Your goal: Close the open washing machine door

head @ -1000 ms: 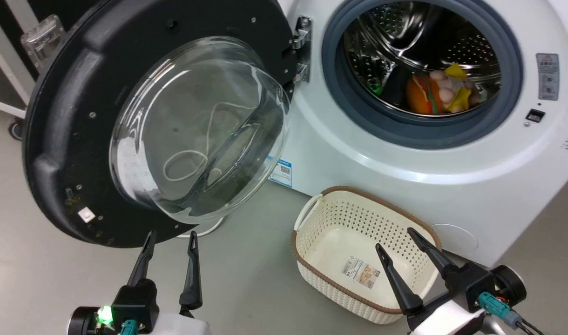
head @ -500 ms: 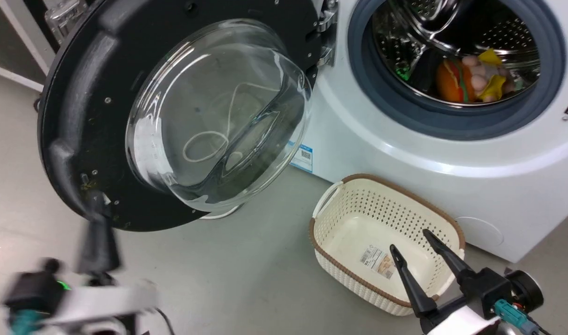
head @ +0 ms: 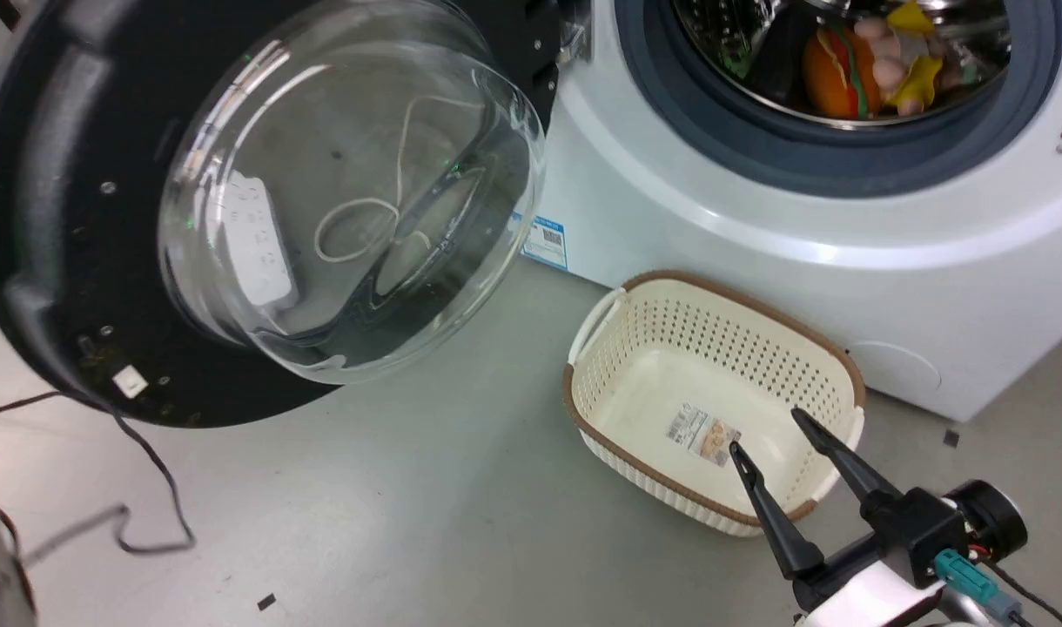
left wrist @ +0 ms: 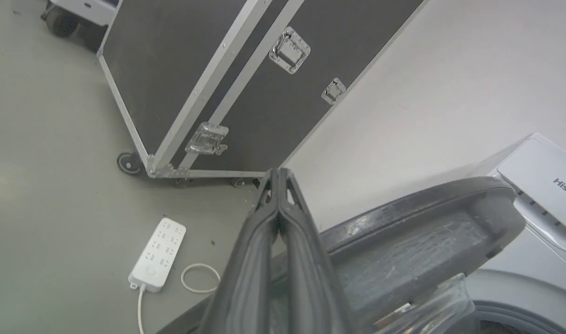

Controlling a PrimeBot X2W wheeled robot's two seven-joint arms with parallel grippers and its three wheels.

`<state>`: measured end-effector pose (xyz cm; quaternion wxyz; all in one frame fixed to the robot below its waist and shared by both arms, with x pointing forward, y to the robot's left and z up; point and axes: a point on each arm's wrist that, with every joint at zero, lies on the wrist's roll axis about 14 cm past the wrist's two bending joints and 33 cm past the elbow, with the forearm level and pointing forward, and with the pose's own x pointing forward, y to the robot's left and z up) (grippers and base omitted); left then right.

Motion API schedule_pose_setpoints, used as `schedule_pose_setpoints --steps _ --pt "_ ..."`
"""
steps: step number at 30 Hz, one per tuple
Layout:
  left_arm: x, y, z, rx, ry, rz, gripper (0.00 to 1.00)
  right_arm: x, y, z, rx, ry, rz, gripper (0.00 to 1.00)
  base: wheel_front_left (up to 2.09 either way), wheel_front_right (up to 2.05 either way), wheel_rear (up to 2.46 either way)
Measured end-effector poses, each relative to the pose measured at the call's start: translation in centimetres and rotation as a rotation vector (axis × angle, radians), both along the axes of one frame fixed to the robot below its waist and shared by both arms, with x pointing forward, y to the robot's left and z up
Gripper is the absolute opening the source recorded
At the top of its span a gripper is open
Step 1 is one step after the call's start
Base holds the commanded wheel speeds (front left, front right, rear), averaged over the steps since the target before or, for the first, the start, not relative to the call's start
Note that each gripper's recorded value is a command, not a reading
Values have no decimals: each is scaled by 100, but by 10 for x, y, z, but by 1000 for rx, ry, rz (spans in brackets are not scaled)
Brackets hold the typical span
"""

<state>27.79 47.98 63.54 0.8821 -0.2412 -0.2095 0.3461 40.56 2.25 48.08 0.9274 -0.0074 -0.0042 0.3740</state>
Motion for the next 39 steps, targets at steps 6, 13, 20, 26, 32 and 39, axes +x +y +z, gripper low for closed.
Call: schedule_pose_setpoints --steps 6,13,20,26,32,39 --pt "22 26 -36 -323 51 -81 0 2 -6 -9 -1 21 -4 100 0 0 0" --pt "47 4 -60 -582 88 -319 0 6 -16 -10 -3 21 -35 100 0 0 0" --pt "51 -67 -84 -713 172 -654 0 5 -20 -3 11 12 -63 100 0 0 0" --pt "39 -115 -78 -770 126 -853 0 0 -18 10 32 -11 -84 100 0 0 0" --pt "29 -176 -77 -810 103 -1040 0 -4 -26 29 68 -44 -143 100 0 0 0" --pt "27 -236 -79 -812 98 -1176 0 -11 -45 37 68 -65 -211 100 0 0 0"
